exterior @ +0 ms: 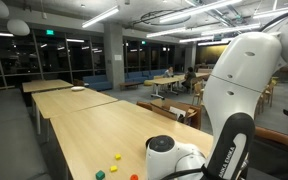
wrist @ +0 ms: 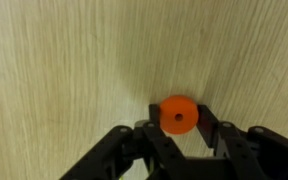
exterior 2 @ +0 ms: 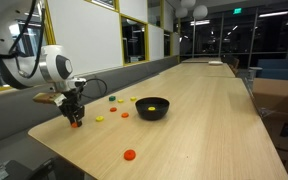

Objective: Put some of the discs on the table into the bowl

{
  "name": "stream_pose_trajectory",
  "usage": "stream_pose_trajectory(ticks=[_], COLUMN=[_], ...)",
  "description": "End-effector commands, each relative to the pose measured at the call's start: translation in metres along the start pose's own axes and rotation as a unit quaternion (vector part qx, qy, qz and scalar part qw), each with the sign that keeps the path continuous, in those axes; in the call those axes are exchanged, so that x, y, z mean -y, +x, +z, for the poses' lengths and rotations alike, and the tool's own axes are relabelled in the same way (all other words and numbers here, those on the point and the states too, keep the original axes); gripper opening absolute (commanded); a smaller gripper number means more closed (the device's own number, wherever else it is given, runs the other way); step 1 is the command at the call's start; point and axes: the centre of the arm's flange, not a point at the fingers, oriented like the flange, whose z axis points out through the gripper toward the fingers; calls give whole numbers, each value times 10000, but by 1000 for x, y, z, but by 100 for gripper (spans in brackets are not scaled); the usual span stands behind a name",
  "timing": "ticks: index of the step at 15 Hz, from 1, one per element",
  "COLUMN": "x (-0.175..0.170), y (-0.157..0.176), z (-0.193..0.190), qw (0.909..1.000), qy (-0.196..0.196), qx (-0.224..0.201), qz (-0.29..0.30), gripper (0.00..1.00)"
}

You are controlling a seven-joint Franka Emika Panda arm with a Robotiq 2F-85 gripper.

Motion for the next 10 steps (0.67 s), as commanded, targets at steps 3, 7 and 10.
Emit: stream_pose_trajectory(ticks=[3, 7, 10], x=[-29, -76, -124], y=[25, 59, 84], z=[-44, -86, -116], qw=[9984, 9931, 9855], qy=[-141, -205, -198], qx=[-472, -942, -1247], qz=[290, 662, 1136], gripper=[25, 25, 25])
